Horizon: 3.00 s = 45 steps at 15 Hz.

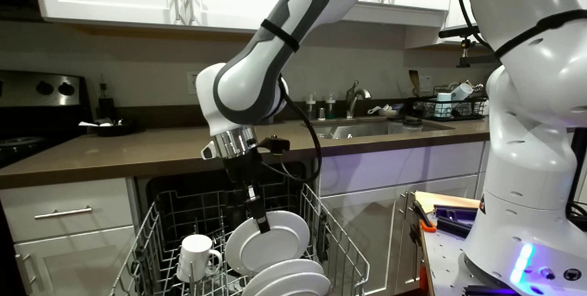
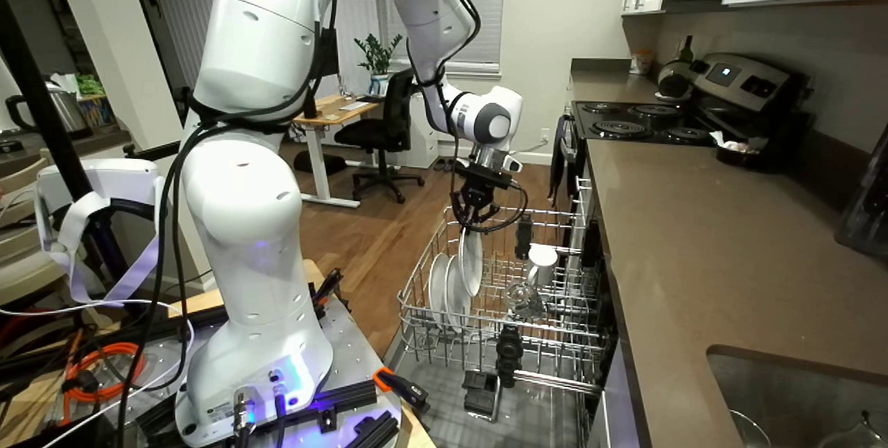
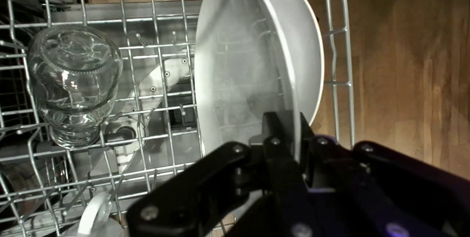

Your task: Remove one plate from the dishwasher and put it on the right side of the countertop

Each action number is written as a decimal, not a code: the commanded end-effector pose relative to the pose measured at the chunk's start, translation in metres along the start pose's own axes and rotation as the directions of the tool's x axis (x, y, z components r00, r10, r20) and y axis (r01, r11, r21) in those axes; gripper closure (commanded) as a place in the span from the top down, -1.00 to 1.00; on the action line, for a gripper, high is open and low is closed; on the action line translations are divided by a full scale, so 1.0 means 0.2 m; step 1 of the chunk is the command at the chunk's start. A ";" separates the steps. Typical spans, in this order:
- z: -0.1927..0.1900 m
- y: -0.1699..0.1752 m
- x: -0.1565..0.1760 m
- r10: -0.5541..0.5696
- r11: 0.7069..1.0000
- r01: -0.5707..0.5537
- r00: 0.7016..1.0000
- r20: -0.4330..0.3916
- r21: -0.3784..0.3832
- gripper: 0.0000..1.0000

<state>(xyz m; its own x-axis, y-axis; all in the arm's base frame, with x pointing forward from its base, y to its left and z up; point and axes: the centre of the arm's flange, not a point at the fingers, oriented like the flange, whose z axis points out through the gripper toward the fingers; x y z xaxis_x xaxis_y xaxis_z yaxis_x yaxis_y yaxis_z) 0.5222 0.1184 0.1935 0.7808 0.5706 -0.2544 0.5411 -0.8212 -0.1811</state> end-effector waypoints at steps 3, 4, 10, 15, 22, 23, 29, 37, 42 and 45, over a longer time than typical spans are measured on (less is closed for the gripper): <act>-0.11 -0.12 -0.09 0.035 0.993 -0.041 0.998 -0.056 -0.114 -0.87; -0.12 -0.13 -0.10 0.036 0.991 -0.044 0.997 -0.063 -0.128 -0.87; -0.16 -0.19 -0.12 0.060 0.974 -0.080 0.993 -0.101 -0.212 -0.87; -0.20 -0.26 -0.14 0.068 0.958 -0.098 0.991 -0.119 -0.271 -0.87; -0.27 -0.36 -0.16 0.074 0.921 -0.131 0.983 -0.167 -0.366 -0.87; -0.29 -0.37 -0.17 0.076 0.913 -0.139 0.981 -0.177 -0.383 -0.87; -0.41 -0.43 -0.20 0.078 0.857 -0.186 0.969 -0.235 -0.481 -0.87; -0.57 -0.50 -0.26 0.063 0.766 -0.246 0.948 -0.311 -0.594 -0.87; -0.65 -0.51 -0.27 0.056 0.700 -0.278 0.940 -0.338 -0.658 -0.87; -0.68 -0.49 -0.24 0.052 0.658 -0.284 0.941 -0.333 -0.698 -0.86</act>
<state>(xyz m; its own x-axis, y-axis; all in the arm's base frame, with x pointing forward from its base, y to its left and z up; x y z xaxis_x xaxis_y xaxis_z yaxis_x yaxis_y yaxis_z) 0.4728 0.1700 0.3402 0.8663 0.4964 0.0554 0.3869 -0.7371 0.5540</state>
